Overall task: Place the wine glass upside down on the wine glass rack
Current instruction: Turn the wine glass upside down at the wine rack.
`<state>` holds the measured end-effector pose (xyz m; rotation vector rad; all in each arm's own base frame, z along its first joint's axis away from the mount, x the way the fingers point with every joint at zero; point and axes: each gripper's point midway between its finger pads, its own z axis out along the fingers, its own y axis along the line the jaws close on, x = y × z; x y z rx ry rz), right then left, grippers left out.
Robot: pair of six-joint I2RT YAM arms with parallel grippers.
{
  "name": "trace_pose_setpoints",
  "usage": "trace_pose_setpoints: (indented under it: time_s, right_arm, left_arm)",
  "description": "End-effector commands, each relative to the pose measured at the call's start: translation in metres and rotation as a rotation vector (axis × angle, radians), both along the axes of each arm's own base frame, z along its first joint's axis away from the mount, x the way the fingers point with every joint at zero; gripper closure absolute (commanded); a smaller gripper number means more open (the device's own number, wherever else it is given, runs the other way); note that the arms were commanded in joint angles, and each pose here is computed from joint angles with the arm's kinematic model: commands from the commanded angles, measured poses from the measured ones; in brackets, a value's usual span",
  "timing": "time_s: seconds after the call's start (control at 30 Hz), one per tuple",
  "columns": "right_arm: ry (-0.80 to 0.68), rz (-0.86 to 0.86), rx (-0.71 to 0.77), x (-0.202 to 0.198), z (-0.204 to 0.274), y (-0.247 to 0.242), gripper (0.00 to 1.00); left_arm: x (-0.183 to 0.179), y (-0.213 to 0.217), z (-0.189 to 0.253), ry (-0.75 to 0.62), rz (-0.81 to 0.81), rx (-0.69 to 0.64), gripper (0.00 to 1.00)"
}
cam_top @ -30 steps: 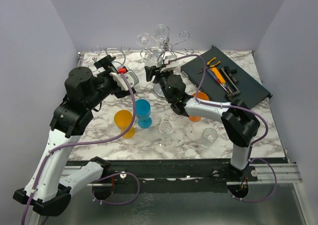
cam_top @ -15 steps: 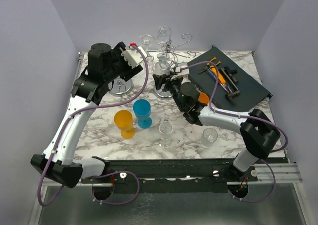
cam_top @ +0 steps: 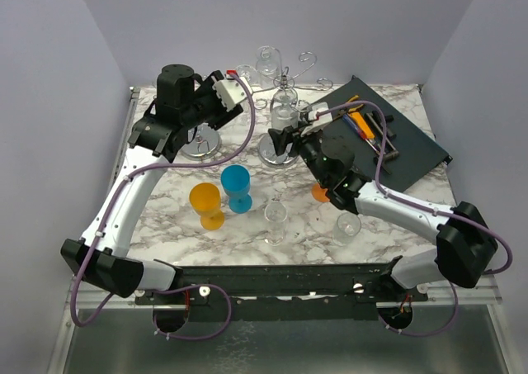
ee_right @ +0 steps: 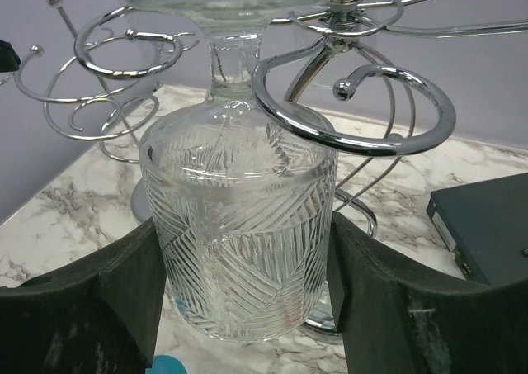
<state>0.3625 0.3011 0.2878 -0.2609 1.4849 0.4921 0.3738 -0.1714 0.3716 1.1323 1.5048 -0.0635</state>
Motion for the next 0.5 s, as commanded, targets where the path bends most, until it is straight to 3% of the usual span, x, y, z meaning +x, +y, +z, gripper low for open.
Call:
trace_pose_setpoints:
  time_s: [0.0, 0.27, 0.47]
  right_arm:
    - [-0.017, -0.019, 0.007, -0.001, 0.014, -0.02, 0.92]
    - [-0.006, 0.041, 0.019, -0.005, 0.006, -0.012, 0.92]
    - [-0.012, 0.046, 0.106, 0.003, 0.004, 0.0, 0.92]
  left_arm:
    - [-0.006, -0.017, 0.014, -0.013, -0.097, -0.045, 0.44]
    - [-0.019, -0.018, 0.02, 0.007, -0.102, -0.095, 0.44]
    - [-0.022, -0.014, 0.02, -0.001, -0.089, -0.089, 0.44]
